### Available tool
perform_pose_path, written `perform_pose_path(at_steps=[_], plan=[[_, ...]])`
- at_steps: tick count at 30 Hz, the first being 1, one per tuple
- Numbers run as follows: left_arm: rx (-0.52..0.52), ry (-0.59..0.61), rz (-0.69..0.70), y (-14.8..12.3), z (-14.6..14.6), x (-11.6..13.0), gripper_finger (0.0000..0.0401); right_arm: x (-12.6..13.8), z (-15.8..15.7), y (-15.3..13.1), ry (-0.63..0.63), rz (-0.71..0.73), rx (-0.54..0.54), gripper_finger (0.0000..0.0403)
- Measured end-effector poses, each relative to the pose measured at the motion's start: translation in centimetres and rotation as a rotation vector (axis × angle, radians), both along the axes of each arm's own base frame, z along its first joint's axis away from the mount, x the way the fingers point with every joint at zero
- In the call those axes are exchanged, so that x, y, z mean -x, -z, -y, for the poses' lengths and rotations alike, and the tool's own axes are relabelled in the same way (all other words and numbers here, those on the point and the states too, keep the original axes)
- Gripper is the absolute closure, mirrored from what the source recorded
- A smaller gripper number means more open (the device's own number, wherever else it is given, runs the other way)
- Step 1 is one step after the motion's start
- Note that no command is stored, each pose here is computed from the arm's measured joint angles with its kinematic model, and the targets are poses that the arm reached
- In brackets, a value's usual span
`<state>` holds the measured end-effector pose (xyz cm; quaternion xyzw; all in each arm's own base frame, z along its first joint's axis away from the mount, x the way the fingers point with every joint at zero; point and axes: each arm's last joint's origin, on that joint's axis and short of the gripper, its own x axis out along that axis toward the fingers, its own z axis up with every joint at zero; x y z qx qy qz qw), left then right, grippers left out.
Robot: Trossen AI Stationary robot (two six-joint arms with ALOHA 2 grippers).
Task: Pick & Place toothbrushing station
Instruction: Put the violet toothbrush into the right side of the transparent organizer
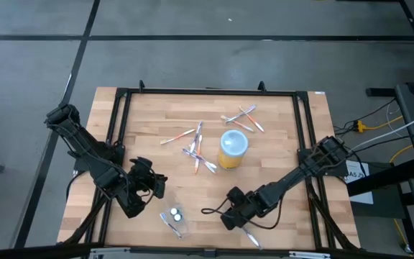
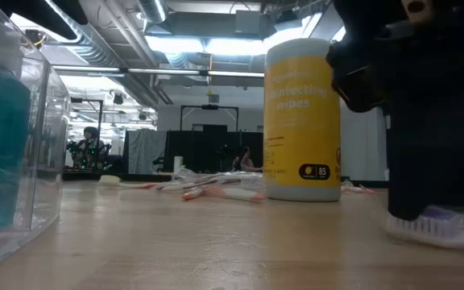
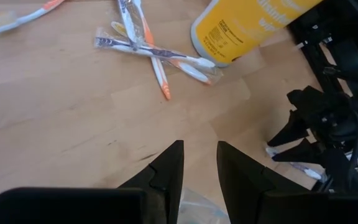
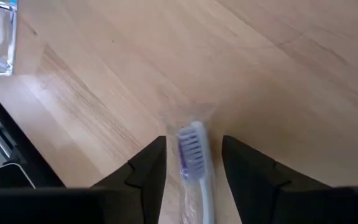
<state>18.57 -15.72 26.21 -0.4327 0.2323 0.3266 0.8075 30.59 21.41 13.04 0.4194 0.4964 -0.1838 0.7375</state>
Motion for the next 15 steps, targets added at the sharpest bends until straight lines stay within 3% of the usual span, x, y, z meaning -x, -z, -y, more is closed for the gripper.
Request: perform_pose_path(at_steps=[15], plan=[[-0.002, 0.007, -0.006, 0.0, 0.0, 0.0, 0.0311, -1.7, 2.2, 0.0, 0.015, 0.035, 0.021, 0.0244]])
